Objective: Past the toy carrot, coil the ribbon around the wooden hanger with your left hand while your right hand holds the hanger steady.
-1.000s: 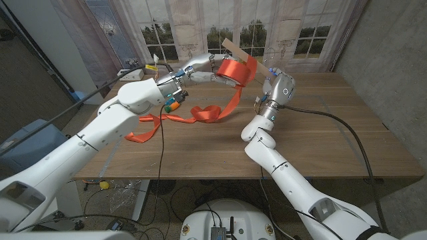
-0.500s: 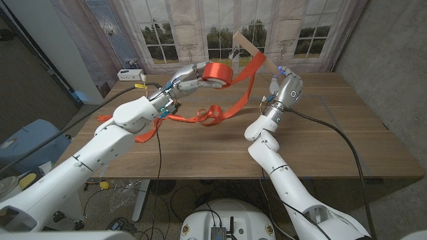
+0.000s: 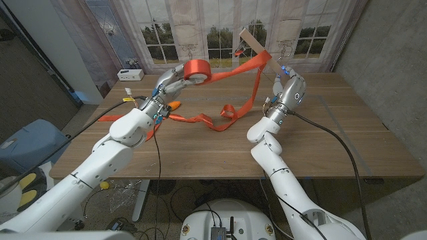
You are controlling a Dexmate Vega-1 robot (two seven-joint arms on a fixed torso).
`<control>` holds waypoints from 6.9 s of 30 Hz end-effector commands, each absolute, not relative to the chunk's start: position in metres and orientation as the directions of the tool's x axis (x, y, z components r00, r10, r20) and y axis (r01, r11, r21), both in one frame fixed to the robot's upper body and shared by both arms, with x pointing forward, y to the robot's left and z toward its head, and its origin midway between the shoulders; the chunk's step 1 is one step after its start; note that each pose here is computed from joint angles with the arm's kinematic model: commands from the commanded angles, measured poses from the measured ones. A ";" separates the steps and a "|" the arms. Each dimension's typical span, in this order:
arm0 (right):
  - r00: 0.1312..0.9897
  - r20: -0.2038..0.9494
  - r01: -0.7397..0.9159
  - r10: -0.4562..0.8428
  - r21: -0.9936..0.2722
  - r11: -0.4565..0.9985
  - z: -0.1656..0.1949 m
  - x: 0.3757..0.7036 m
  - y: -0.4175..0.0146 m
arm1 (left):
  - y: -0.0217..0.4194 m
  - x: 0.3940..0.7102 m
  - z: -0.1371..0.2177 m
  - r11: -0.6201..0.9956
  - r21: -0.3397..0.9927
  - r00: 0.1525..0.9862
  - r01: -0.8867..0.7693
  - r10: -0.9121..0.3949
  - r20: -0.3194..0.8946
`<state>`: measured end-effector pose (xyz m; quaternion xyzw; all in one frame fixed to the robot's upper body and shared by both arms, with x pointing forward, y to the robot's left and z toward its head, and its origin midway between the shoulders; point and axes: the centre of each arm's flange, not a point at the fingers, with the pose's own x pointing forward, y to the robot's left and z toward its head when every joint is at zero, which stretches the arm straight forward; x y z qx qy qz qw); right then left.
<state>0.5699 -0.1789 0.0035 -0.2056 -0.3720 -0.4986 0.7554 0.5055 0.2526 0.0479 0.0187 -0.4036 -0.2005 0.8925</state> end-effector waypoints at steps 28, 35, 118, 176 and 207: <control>0.189 0.917 0.844 -0.351 0.031 0.535 -0.012 0.563 -0.150 | 0.309 0.570 0.172 0.984 0.126 0.714 0.126 -0.178 0.677; 0.209 0.926 0.843 -0.313 -0.008 0.537 -0.016 0.572 -0.142 | 0.294 0.567 0.222 0.974 0.199 0.684 0.113 -0.221 0.695; 0.262 0.897 0.915 -0.356 -0.114 0.386 -0.009 0.607 -0.146 | 0.079 0.527 0.091 0.370 0.397 0.384 0.840 -0.922 0.046; 0.048 0.885 0.827 -0.463 0.225 0.516 -0.001 0.547 -0.186 | 0.285 0.542 0.012 0.963 -0.057 0.955 0.263 -0.252 0.157; 0.045 0.985 0.784 -0.166 0.068 0.617 -0.024 0.517 -0.143 | 0.292 0.522 0.155 0.981 0.148 0.889 0.122 -0.175 0.422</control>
